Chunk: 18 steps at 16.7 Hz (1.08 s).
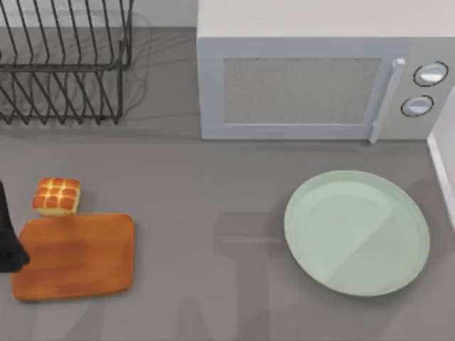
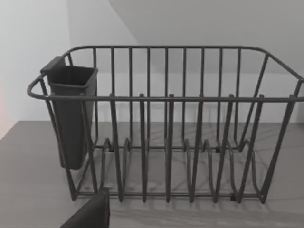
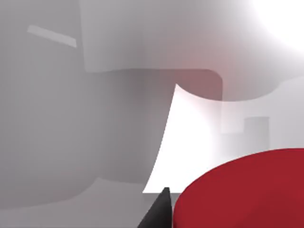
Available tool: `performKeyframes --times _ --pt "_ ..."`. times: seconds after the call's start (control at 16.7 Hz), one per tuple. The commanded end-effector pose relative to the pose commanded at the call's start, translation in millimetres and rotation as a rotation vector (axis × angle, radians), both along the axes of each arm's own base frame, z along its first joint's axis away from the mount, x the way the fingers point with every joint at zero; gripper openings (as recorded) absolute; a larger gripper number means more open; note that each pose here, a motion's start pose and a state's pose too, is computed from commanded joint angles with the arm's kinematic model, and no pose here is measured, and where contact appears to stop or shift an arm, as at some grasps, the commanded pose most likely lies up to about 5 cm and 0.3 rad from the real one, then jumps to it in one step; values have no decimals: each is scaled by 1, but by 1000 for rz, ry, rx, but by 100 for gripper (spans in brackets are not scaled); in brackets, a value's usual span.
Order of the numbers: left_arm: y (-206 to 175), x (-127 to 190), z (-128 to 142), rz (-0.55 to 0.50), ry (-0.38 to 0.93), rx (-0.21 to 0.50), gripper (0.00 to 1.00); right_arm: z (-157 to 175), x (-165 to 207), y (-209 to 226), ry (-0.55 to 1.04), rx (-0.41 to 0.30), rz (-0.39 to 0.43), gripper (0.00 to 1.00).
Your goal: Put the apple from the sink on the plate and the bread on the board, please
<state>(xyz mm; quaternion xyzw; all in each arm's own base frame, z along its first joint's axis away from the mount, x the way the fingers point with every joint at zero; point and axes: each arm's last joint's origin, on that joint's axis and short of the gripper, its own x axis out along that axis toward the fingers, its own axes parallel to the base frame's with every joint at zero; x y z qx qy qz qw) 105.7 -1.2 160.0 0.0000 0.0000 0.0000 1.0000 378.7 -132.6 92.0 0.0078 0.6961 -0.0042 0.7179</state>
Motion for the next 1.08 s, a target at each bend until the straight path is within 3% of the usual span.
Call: performKeyframes --times 0.24,0.66,1.08 --pt "0 0 0 0 0 0 100 41 -2 1 -14 -5 0 0" --pt "0 0 0 0 0 0 100 52 0 7 -32 -12 -1 0" --pt "0 0 0 0 0 0 100 79 -14 88 72 5 -2 0"
